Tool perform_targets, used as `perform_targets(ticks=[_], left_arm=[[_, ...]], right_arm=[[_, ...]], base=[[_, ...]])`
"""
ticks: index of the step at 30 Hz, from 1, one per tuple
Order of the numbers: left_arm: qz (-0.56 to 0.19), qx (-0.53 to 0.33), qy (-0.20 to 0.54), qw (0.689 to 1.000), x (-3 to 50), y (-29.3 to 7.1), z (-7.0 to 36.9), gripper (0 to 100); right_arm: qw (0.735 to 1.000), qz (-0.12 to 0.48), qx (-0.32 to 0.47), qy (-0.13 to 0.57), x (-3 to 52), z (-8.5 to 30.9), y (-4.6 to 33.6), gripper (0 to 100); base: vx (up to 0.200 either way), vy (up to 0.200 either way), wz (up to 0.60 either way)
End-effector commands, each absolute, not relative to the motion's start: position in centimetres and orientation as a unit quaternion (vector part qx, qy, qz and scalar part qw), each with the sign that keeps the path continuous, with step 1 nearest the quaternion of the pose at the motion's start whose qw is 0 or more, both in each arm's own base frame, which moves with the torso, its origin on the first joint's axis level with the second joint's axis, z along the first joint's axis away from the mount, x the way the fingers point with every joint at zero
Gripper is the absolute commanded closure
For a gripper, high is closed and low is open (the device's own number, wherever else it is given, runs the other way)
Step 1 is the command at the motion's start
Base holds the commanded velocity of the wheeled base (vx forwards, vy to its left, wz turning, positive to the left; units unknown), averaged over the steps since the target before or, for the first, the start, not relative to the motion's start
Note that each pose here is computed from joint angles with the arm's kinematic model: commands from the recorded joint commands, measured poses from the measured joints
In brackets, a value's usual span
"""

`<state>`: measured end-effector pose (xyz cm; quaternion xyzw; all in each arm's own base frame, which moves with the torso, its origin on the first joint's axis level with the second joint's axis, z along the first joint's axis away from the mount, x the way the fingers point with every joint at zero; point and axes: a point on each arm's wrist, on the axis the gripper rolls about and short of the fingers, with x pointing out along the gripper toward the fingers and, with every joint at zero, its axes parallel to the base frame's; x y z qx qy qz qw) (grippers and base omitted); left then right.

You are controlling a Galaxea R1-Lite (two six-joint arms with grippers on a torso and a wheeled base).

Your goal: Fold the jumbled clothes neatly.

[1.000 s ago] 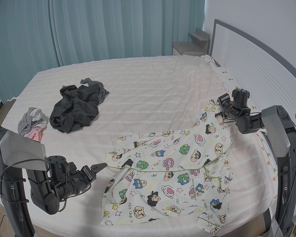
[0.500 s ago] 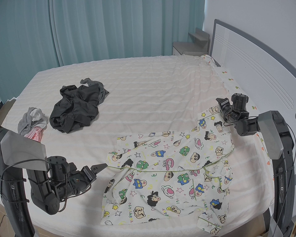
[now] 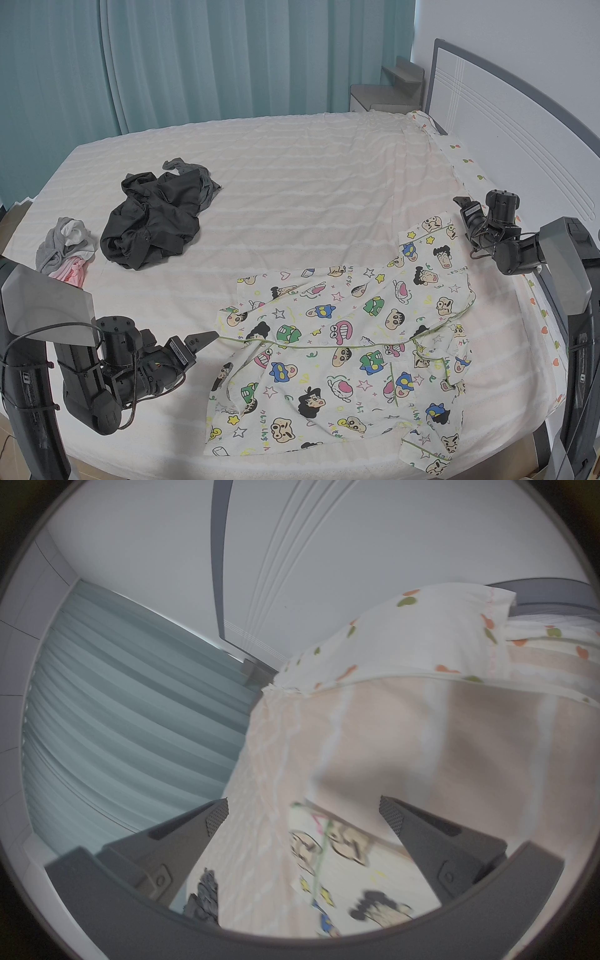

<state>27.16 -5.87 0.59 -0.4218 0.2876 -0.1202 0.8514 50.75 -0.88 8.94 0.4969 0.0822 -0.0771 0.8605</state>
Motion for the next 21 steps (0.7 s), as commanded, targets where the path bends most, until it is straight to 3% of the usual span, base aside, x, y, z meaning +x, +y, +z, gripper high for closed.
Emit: perform_targets(ticks=[1, 5, 6, 9, 16, 21], left_arm=[[-0.143, -0.401, 0.277, 0.862, 27.3, -6.8, 0.9, 0], [-0.12, -0.378, 0.233, 0.888, 28.1, -7.8, 1.7, 0], [-0.099, -0.376, 0.175, 0.904, 29.3, -9.1, 3.0, 0], [-0.107, -0.375, 0.144, 0.909, 30.3, -10.3, 3.8, 0], [-0.089, -0.355, 0.19, 0.911, 35.3, -12.6, 5.5, 0], [-0.079, -0.343, 0.227, 0.908, 37.7, -14.1, 6.8, 0]], right_arm=[[0.878, -0.058, 0.462, 0.113, 42.6, 12.7, 1.7, 0], [0.88, -0.027, 0.468, 0.082, 37.1, 15.5, 2.0, 0], [0.882, -0.007, 0.464, 0.084, 32.8, 16.3, 2.0, 0], [0.884, 0.018, 0.461, 0.071, 28.3, 18.0, 2.1, 0], [0.883, 0.087, 0.46, 0.026, 18.8, 20.7, 2.4, 0], [0.889, 0.114, 0.442, 0.02, 17.3, 21.0, 2.7, 0]], base=[[0.0, 0.0, 0.0], [0.0, 0.0, 0.0], [0.0, 0.0, 0.0], [0.0, 0.0, 0.0], [0.0, 0.0, 0.0], [0.0, 0.0, 0.0]])
